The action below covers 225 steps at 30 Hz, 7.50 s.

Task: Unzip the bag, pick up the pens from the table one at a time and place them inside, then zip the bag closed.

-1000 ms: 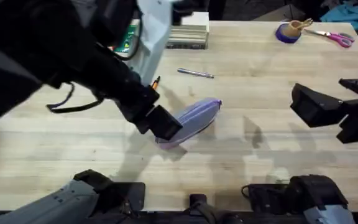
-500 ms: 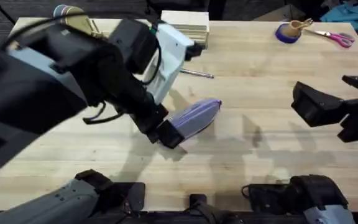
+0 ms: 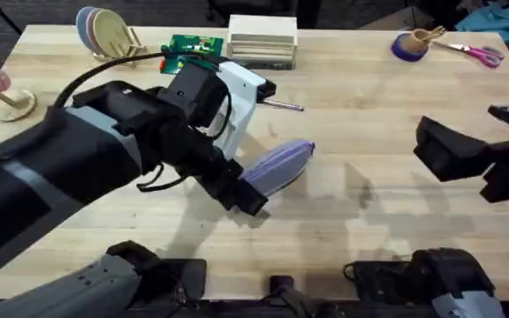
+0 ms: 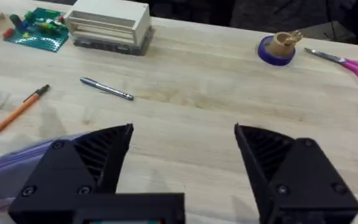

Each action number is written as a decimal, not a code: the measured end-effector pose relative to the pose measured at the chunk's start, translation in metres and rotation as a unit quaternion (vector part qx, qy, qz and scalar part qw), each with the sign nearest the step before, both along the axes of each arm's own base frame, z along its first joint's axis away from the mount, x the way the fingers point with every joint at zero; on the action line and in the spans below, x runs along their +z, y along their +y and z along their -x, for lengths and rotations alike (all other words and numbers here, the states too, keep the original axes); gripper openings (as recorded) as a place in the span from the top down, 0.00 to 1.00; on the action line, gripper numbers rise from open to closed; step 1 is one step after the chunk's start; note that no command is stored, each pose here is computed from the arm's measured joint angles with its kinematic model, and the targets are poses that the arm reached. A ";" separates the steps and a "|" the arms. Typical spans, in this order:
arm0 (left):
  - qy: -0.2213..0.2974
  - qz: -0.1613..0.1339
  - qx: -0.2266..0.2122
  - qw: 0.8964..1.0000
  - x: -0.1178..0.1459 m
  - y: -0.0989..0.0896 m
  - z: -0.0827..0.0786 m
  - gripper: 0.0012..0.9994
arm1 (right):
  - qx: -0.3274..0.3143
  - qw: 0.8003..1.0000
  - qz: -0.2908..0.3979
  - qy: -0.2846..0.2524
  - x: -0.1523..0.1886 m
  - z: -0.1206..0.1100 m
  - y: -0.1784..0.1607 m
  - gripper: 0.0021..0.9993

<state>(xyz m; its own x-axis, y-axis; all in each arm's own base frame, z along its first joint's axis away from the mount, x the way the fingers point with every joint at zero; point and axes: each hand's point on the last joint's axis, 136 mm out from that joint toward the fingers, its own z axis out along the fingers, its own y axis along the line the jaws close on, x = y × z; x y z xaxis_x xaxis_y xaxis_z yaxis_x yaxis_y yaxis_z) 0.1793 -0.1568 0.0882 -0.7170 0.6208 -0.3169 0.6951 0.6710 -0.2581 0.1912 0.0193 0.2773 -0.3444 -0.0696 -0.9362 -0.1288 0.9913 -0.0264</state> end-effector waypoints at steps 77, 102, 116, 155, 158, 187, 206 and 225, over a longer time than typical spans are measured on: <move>-0.012 -0.010 -0.006 1.000 0.001 0.003 -0.003 0.96 | 0.385 0.905 0.079 0.163 -0.117 -0.089 0.086 0.00; -0.012 -0.009 -0.006 1.000 0.001 0.003 -0.003 0.96 | 0.552 0.819 0.130 0.088 -0.137 -0.076 0.122 0.00; -0.012 -0.009 -0.006 1.000 0.001 0.003 -0.003 0.96 | 0.571 0.806 0.116 0.103 -0.164 -0.087 0.135 0.04; -0.012 -0.010 -0.004 1.000 0.001 0.004 -0.004 0.96 | 0.586 0.794 0.133 0.093 -0.163 -0.089 0.147 0.97; -0.013 -0.008 -0.005 1.000 0.001 0.003 -0.004 0.96 | 0.582 0.796 0.149 0.074 -0.149 -0.088 0.147 0.97; -0.023 0.000 -0.013 1.000 0.003 -0.001 -0.007 0.96 | 0.681 0.701 0.211 0.015 -0.124 -0.028 0.221 0.97; -0.043 0.007 -0.046 0.998 0.003 -0.004 -0.010 0.96 | 0.715 0.673 0.187 -0.009 -0.126 -0.009 0.280 0.67; -0.052 0.011 -0.049 0.997 0.005 -0.006 -0.013 0.92 | 0.635 0.746 0.198 0.018 -0.087 -0.020 0.209 0.19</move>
